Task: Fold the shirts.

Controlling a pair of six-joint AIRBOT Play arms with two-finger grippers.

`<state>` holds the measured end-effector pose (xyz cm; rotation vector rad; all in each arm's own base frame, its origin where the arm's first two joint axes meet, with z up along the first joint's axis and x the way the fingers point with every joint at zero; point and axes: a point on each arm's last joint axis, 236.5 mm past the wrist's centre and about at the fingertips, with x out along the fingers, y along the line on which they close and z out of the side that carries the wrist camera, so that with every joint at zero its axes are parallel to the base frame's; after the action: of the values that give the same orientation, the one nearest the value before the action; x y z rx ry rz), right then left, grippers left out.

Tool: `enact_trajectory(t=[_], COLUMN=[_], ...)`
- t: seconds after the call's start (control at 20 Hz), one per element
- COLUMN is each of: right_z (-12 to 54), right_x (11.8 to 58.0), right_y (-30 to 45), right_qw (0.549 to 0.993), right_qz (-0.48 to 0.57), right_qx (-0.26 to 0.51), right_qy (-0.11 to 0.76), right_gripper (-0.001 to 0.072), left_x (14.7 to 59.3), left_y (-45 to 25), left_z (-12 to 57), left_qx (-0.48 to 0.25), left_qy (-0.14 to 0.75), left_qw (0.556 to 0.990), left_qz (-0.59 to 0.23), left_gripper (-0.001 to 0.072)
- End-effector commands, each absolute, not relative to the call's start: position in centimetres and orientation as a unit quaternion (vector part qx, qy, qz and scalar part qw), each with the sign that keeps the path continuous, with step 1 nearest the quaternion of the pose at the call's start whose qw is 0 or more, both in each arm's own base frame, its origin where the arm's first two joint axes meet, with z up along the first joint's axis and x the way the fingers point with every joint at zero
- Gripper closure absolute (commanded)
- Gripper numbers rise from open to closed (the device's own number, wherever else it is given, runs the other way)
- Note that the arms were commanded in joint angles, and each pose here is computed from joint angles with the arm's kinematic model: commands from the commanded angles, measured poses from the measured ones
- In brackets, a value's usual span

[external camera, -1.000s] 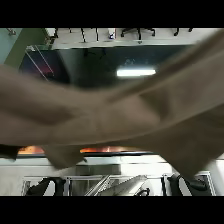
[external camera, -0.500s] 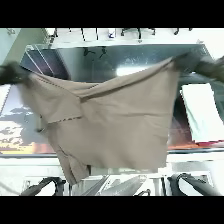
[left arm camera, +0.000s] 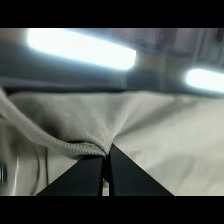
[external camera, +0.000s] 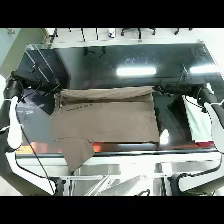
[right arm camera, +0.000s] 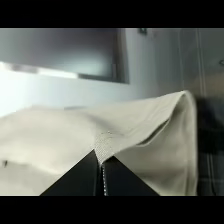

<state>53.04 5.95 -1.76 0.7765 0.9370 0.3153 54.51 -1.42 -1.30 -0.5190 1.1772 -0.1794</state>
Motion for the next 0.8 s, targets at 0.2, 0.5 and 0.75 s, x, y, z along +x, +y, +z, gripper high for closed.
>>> enact_trajectory(t=[0.2,0.5,0.75], right_z=[-2.6,-8.2,-9.9], right_x=[53.7,48.8,48.0], right_y=[5.0,4.7,5.0], right_qw=[0.814,0.786,0.781], right_qz=[0.158,0.119,0.111], right_qx=[0.315,0.203,0.185], right_qy=[0.463,0.572,0.586], right_gripper=[0.0692,0.0692,0.0692], left_x=[56.9,50.6,47.4], left_y=[-0.4,2.5,2.8], left_z=[-1.3,-4.1,-8.5], left_qx=[-0.22,-0.148,-0.151], left_qy=[0.557,0.664,0.708], left_qw=[0.797,0.733,0.689], left_qz=[-0.08,-0.034,-0.011], left_gripper=[0.0686,0.0686,0.0685])
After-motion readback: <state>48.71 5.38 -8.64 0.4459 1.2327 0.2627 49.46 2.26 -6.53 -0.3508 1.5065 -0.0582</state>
